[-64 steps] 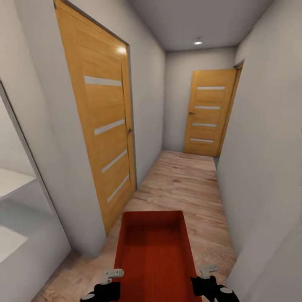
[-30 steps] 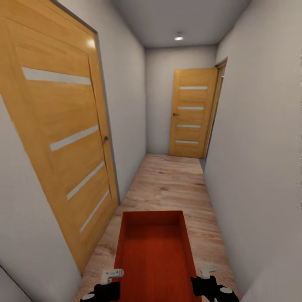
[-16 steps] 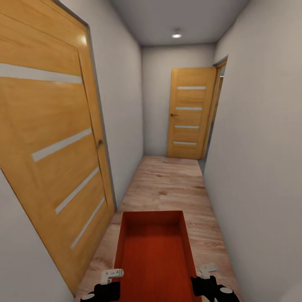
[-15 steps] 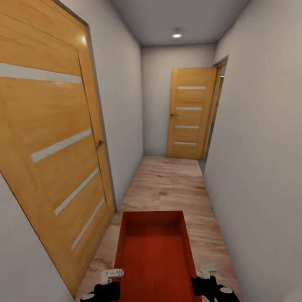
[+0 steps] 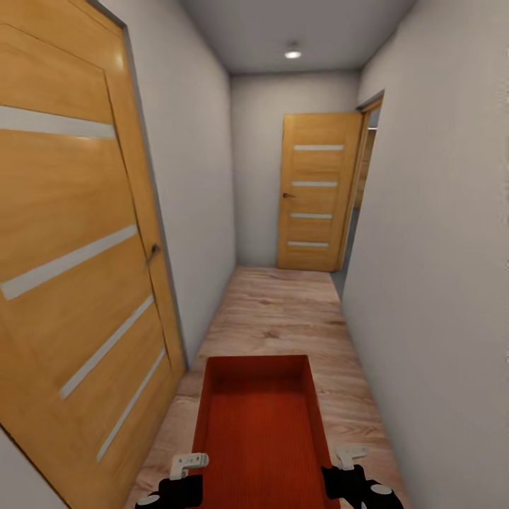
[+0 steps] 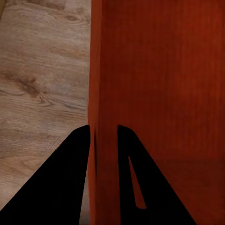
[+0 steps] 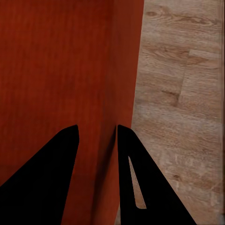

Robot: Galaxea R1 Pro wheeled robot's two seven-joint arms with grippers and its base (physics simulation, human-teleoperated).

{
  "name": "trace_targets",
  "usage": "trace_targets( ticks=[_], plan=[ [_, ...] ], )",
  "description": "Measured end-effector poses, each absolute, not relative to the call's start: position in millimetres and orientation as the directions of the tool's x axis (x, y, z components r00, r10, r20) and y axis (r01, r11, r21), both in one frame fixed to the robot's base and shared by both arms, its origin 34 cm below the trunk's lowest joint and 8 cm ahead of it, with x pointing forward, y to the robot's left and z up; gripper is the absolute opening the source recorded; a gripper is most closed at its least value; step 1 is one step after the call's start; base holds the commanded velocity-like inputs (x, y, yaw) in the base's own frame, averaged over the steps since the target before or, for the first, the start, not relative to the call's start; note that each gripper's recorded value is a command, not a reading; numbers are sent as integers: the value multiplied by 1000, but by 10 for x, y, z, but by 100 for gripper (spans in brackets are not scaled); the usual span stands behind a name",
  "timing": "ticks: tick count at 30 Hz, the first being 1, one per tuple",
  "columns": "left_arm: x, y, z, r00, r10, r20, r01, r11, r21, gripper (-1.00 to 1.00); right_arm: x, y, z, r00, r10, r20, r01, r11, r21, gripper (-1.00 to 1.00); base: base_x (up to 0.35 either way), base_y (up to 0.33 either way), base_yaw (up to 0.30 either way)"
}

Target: Move the two storage containers from the living room to the garage. In the garage, place one container on the floor and stack the other container on top of it (either order is fine).

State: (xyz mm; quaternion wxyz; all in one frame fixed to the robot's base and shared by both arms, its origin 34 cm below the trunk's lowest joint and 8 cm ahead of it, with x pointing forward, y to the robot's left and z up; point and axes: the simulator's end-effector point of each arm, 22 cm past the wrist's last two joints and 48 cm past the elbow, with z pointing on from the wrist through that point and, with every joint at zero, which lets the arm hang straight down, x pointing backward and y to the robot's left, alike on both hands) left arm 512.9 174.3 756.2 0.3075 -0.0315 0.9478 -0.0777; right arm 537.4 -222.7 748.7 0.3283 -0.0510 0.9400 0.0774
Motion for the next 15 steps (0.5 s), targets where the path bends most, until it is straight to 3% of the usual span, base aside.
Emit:
trace_targets(
  ticks=[7,15],
  plan=[
    [5129,1743,7561,-809,-108,-578,-12,986,-167,-100,5373,-2227,7486,-779,-45,-625,-147,983,112,-100,330,0,-248],
    [5128,1743,7562,-809,-108,-578,-13,986,-167,-100,5374,-2227,7487,-779,-45,-625,-147,983,112,-100,330,0,-29]
  ],
)
